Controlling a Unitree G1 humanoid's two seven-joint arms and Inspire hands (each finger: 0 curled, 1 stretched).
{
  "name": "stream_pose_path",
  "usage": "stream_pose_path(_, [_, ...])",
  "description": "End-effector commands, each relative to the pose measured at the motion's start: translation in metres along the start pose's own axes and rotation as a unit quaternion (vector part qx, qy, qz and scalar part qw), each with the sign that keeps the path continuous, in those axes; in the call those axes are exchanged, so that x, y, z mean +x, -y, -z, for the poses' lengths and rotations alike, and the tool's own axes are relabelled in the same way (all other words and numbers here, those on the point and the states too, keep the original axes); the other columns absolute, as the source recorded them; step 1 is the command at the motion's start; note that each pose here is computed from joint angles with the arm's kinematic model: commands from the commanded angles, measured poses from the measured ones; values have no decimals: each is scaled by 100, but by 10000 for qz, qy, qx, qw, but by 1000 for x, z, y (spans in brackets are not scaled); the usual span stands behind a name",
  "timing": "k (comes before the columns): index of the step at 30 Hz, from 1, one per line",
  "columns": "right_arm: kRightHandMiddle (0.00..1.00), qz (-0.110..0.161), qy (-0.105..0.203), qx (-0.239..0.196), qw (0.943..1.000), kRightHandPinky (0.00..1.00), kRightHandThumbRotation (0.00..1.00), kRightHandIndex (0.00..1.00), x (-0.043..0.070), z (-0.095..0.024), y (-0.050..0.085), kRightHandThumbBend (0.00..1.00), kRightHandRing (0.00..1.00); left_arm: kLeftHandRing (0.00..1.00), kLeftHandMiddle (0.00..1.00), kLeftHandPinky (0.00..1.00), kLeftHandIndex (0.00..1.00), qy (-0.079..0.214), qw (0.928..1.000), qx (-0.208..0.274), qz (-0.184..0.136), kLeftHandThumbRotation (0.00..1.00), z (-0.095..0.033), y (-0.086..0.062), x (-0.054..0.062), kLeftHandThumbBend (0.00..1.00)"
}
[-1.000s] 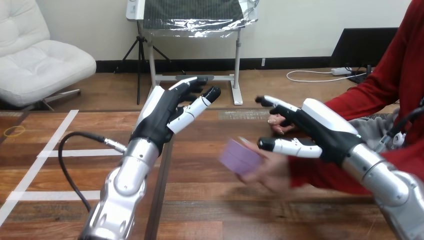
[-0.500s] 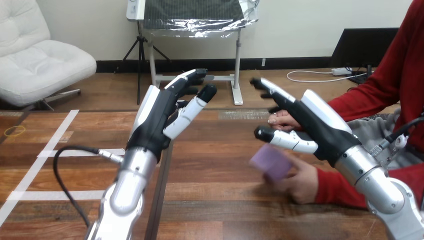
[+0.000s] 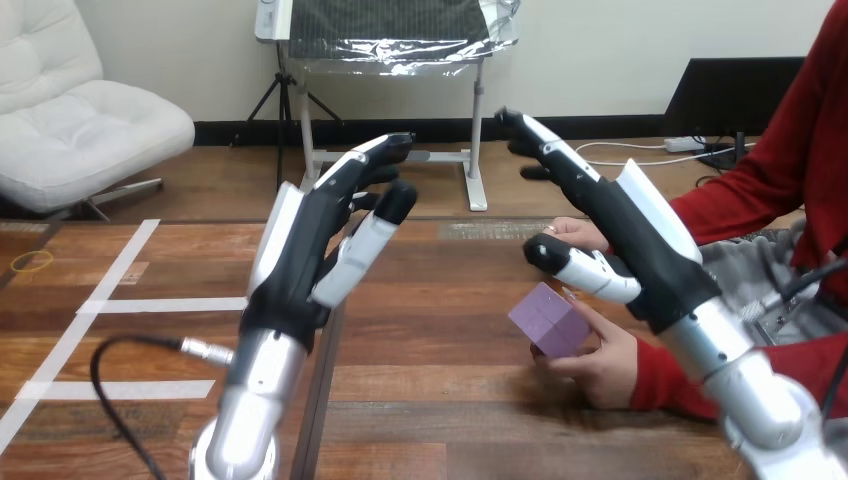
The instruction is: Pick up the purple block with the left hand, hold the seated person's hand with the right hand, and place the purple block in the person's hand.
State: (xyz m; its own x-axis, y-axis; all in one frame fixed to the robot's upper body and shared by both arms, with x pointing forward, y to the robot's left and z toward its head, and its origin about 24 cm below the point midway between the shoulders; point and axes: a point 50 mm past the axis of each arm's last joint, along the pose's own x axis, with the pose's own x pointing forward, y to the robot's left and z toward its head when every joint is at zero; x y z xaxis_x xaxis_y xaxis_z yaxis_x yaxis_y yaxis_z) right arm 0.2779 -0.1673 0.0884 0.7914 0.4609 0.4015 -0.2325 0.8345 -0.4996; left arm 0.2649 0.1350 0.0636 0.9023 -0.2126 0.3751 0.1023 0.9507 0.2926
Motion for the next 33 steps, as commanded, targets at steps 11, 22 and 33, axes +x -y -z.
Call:
stream_pose_path(11, [95, 679, 652, 1247, 9877, 89, 100, 93, -19, -21, -30, 96, 94, 80, 81, 73, 78, 272, 9935, -819, -740, 98, -18, -3, -35, 64])
stream_pose_path(22, [96, 723, 618, 1770, 9796, 88, 100, 94, -37, -25, -54, 91, 94, 83, 83, 78, 80, 141, 9939, -946, -544, 96, -21, -2, -61, 57])
stream_pose_path(33, [96, 711, 336, 2402, 9675, 96, 100, 94, -54, -24, -77, 90, 97, 85, 83, 85, 83, 159, 9912, -1172, -601, 99, -26, 0, -85, 51])
